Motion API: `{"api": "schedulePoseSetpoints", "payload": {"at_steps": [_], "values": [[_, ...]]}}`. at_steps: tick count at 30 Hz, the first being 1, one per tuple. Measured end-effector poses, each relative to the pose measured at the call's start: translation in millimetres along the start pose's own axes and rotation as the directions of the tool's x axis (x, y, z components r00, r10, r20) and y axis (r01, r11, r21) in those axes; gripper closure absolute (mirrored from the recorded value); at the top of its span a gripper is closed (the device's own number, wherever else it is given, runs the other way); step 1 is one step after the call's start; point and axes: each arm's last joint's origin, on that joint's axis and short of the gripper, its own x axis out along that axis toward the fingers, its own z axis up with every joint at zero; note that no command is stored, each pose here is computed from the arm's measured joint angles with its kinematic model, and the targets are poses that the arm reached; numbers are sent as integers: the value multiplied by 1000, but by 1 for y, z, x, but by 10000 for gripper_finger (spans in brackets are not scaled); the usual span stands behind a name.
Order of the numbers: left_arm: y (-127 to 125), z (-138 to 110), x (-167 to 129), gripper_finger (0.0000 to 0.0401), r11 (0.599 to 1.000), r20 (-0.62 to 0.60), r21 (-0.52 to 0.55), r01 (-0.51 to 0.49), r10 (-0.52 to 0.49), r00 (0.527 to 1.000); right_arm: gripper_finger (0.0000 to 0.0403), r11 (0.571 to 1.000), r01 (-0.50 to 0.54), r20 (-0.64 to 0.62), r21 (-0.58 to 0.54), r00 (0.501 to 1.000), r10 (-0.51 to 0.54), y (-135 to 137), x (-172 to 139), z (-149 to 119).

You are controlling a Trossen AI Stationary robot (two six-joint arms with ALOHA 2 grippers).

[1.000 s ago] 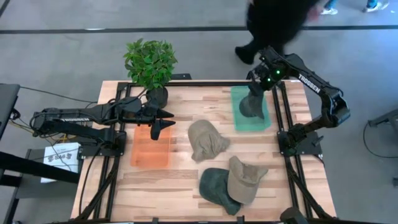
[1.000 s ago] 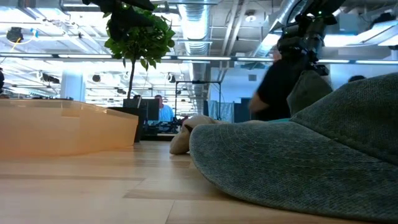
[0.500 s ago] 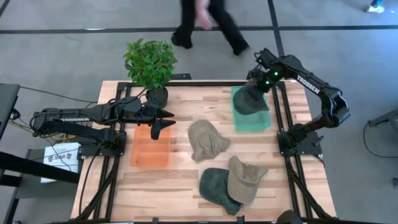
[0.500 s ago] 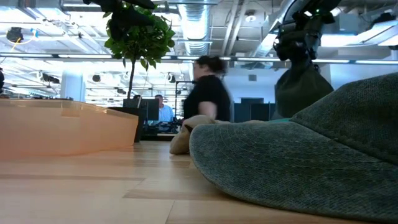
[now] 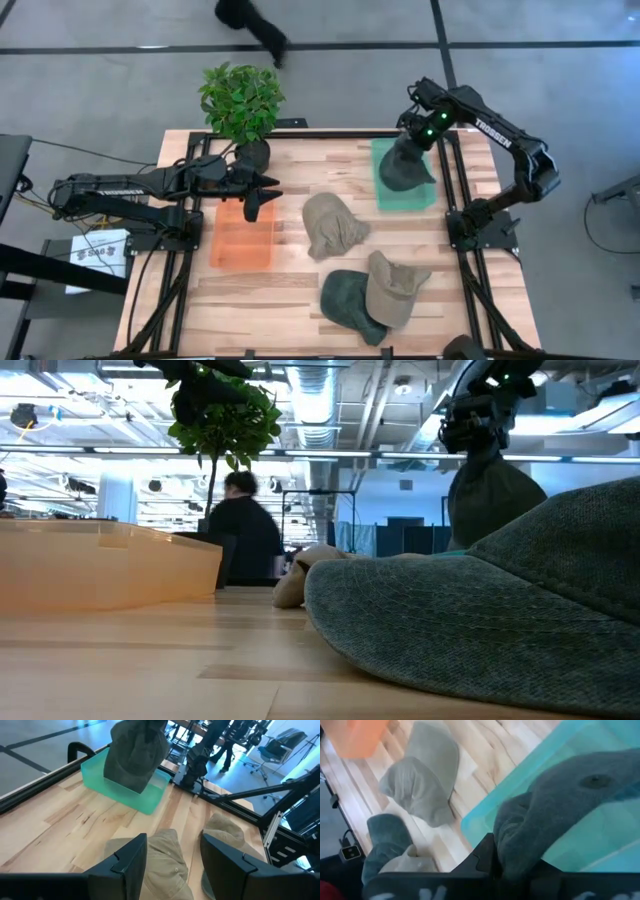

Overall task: Pick & Place hat
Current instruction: Put the top blue cap into the blue bin

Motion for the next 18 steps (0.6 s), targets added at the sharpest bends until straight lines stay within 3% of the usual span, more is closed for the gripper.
{"api": "schedulePoseSetpoints", "payload": {"at_steps": [10, 18], "values": [[1, 0, 2, 221, 1000, 4, -2, -25, 25, 1000, 385, 1000, -3, -63, 14, 998, 3, -15, 19, 6], [1, 0, 2, 221, 1000, 4, -3, -29, 29, 1000, 380, 983, 184, -69, -11, 980, -184, -22, 15, 5]]}}
